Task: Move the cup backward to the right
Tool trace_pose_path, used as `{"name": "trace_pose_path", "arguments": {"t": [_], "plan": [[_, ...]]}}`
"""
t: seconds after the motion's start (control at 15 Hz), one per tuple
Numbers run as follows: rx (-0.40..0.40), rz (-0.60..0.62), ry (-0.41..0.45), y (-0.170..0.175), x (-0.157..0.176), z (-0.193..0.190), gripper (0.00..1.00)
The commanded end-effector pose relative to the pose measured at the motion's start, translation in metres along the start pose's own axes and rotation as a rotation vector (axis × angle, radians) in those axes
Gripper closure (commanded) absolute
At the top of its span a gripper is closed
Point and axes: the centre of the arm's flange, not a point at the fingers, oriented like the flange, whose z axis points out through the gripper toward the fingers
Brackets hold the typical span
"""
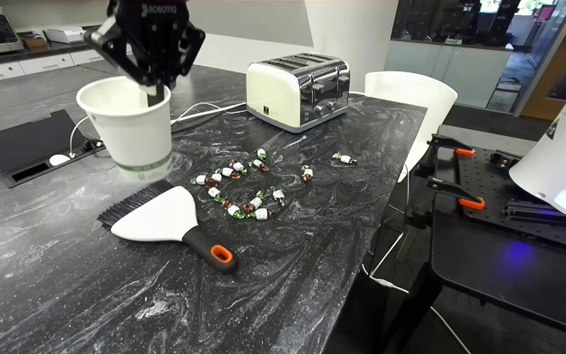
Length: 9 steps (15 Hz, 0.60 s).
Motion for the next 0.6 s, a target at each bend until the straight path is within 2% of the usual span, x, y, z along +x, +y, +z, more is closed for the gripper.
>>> {"name": "trace_pose_path", "arguments": {"t": [0.0, 0.27, 0.53], "plan": [[-0.043, 0.170, 0.086, 0.046, 0.046, -0.004, 0.98], [-0.124, 0.345, 0.125, 0.104, 0.084, 0.014, 0.98], [-0.191, 0.495, 0.127, 0.145, 0.101, 0.045, 0.98]]}}
